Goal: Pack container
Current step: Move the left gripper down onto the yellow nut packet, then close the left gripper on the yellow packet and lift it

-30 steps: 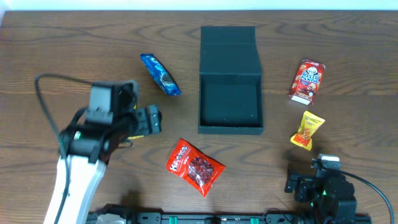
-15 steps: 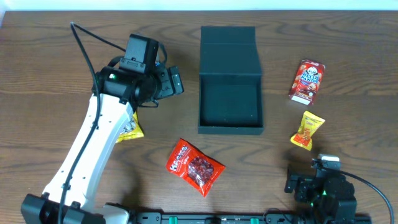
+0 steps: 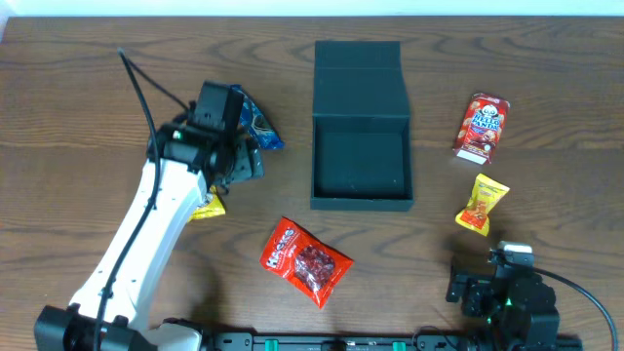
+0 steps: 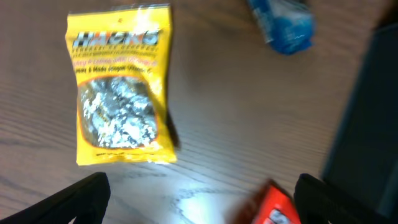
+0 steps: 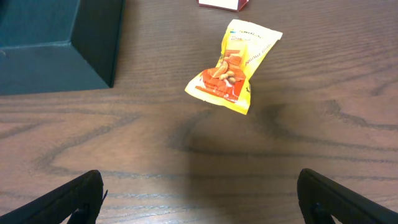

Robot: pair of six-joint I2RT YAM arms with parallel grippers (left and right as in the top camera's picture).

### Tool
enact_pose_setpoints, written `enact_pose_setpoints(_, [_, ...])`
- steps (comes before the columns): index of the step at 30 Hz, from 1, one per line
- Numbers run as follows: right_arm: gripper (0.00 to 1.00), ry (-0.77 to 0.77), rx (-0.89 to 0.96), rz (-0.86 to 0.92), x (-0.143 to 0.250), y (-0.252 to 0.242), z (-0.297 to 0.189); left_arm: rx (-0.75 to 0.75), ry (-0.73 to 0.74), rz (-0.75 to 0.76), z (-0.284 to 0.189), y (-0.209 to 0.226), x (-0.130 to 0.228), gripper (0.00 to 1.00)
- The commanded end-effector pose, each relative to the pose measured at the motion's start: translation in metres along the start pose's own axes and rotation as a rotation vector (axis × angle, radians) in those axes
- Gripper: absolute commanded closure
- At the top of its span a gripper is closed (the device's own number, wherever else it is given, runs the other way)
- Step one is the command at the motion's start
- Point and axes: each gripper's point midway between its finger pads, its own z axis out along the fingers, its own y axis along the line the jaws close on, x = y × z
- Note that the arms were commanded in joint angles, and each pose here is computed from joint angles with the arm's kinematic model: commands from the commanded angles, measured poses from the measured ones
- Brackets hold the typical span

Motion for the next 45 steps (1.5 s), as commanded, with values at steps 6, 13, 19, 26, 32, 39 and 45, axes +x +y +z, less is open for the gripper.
enact_pose_setpoints(6, [0.01, 0.003, 0.008, -0.002, 0.002, -0.002, 0.000, -0.040, -0.088, -0.100, 0.019, 0.045, 0.000, 0.05])
enact_pose_setpoints(13, [0.01, 0.003, 0.009, -0.001, 0.002, -0.002, 0.000, -0.076, -0.056, -0.057, 0.049, 0.061, -0.009, 0.05])
enact_pose_setpoints(19, [0.01, 0.003, 0.009, -0.001, 0.002, -0.002, 0.000, -0.122, 0.070, -0.112, 0.090, 0.078, 0.003, 0.04])
enact_pose_setpoints(26, [0.01, 0.003, 0.008, -0.002, 0.002, -0.002, 0.000, -0.141, 0.126, -0.106, 0.113, 0.079, 0.011, 0.05])
enact_pose_setpoints(32, [0.01, 0.003, 0.008, -0.002, 0.002, -0.002, 0.000, -0.149, 0.150, -0.103, 0.124, 0.080, 0.015, 0.04])
enact_pose_setpoints(39, [0.01, 0.003, 0.009, -0.001, 0.002, -0.002, 0.000, -0.157, 0.179, -0.107, 0.131, 0.080, 0.021, 0.04])
enact_pose_setpoints(45, [0.01, 0.003, 0.009, -0.001, 0.002, -0.002, 0.000, -0.162, 0.192, -0.105, 0.135, 0.081, 0.023, 0.04])
